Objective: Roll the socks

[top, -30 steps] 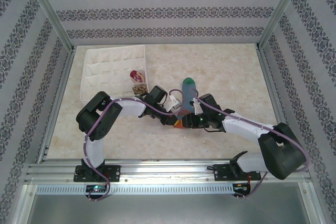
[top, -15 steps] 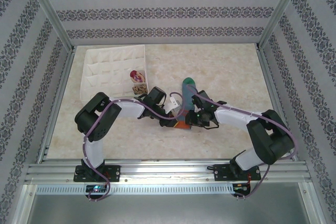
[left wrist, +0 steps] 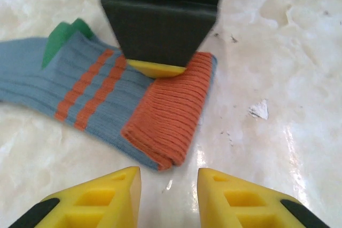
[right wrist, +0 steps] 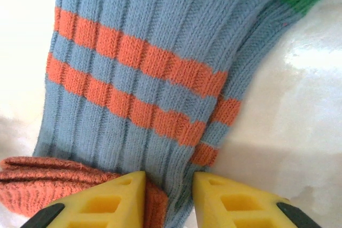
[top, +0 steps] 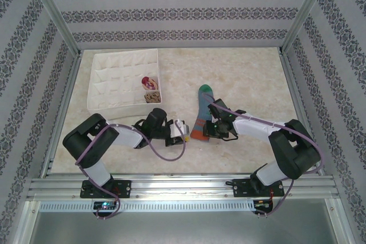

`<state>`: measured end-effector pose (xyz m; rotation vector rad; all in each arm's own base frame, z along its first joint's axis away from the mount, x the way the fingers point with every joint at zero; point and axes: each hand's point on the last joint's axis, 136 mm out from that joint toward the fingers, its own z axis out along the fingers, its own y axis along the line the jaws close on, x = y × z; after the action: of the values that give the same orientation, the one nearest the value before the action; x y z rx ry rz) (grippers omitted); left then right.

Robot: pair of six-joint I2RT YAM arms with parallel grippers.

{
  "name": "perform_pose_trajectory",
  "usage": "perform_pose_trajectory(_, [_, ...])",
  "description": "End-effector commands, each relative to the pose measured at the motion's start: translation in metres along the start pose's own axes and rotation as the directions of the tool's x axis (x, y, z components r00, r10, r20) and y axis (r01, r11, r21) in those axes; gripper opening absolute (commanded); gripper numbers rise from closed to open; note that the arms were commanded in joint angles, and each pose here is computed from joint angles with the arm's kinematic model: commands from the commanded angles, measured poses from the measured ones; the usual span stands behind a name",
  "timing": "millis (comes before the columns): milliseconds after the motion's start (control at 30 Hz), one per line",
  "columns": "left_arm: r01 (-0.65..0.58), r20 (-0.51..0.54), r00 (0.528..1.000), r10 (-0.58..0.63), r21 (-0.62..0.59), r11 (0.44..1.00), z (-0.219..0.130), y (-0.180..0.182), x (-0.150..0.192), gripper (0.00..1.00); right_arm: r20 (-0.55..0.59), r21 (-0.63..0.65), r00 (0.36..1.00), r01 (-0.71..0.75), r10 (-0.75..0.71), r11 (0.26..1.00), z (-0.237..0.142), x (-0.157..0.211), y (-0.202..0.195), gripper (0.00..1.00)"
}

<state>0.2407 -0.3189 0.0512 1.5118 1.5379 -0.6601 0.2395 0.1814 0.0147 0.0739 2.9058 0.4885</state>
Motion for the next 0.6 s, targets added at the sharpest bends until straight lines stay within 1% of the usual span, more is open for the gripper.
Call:
perform_pose_trajectory(0, [-0.304,0.058,0.947,0.315,-0.142,0.942,0.000,0.009,-0.033,0.32,-0.123,0.164,0.992,-0.007,0.028,0.986,0.010,0.037,-0.041,0.29])
perform_pose_trajectory(167, [-0.461,-0.031,0.886,0.462,-0.144,0.875,0.014,-0.005,-0.024,0.32,-0.133,0.165,0.991,-0.004,0.026,0.986,0.012,0.037,-0.040,0.29])
perform_pose_trajectory(233, [-0.487,-0.048,0.873,0.486,-0.159,0.859,0.018,-0.005,-0.023,0.33,-0.136,0.163,0.990,-0.003,0.026,0.987,0.012,0.037,-0.039,0.28])
perform_pose_trajectory(333, [-0.488,-0.080,0.873,0.482,-0.152,0.859,0.026,-0.001,-0.016,0.36,-0.138,0.159,0.990,0.000,0.022,0.987,0.012,0.037,-0.038,0.28])
perform_pose_trajectory(400, [-0.487,-0.095,0.873,0.478,-0.138,0.862,0.031,0.000,-0.012,0.37,-0.140,0.158,0.990,0.001,0.021,0.987,0.012,0.038,-0.038,0.27])
perform_pose_trajectory(500, [-0.482,-0.106,0.875,0.472,-0.103,0.870,0.037,-0.003,-0.006,0.37,-0.143,0.153,0.990,0.001,0.021,0.988,0.011,0.038,-0.037,0.26])
perform_pose_trajectory(567, [-0.480,-0.115,0.875,0.470,-0.081,0.873,0.041,-0.004,-0.002,0.34,-0.141,0.144,0.990,0.004,0.017,0.990,0.011,0.038,-0.035,0.26])
